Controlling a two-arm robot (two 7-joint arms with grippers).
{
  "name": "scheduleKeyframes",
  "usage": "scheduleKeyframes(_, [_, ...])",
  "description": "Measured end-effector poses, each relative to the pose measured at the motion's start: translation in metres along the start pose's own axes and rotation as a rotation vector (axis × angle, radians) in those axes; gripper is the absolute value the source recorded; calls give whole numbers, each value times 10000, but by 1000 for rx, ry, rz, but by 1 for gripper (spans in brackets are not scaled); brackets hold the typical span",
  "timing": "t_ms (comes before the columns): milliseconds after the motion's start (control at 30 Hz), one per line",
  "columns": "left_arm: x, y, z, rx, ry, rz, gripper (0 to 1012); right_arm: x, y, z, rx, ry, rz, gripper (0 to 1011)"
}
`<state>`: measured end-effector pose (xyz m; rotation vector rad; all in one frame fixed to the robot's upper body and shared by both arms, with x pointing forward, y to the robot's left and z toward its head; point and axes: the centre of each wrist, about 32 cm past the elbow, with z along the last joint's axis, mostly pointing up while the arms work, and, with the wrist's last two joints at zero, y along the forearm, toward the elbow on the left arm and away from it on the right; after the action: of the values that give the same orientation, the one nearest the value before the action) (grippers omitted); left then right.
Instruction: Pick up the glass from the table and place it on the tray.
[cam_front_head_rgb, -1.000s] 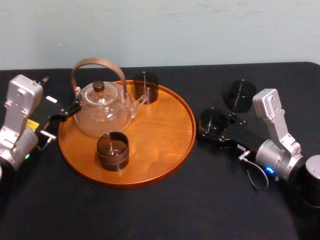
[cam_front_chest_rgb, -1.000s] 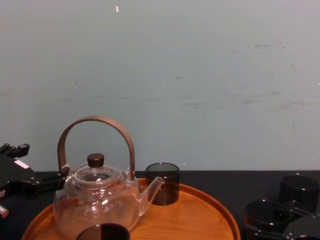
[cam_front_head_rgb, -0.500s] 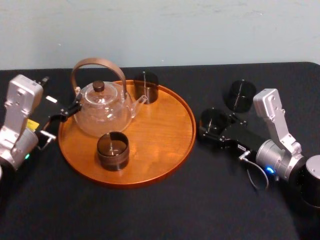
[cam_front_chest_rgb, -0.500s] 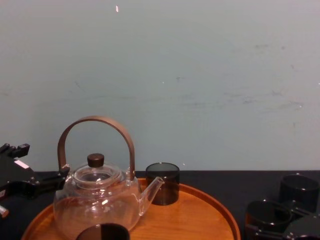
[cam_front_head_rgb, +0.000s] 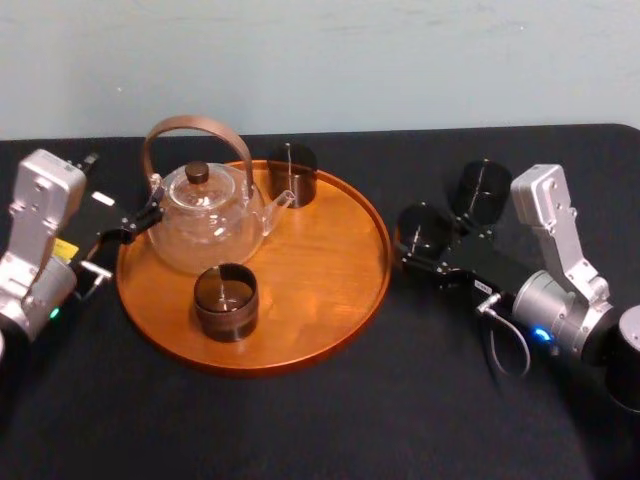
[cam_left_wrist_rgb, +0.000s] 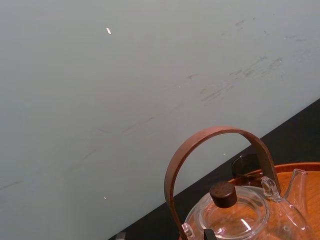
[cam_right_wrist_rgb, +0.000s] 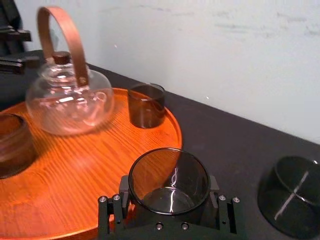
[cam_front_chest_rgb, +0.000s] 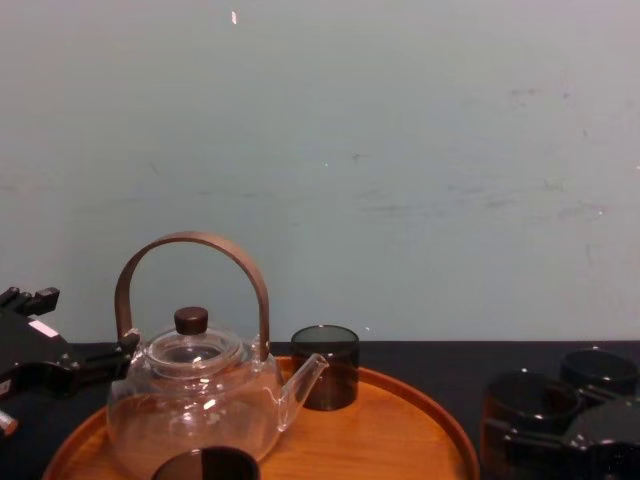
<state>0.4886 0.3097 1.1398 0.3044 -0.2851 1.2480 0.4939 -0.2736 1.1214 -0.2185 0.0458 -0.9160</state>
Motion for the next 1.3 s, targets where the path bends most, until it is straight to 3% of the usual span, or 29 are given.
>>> scheduleKeyframes(333, [0,0,0,0,0,0,1009,-205,50,173,22,-60,57,903])
scheduleKeyframes(567, [0,0,0,0,0,0,1010,-350,184,245,33,-91,105,903])
scheduleKeyframes(1133, [0,0,0,0,0,0,1010,-636,523,181,35,-116,209,903])
scheduleKeyframes(1300, [0,0,0,0,0,0,1010,-678,570,140,30,-114,226,903])
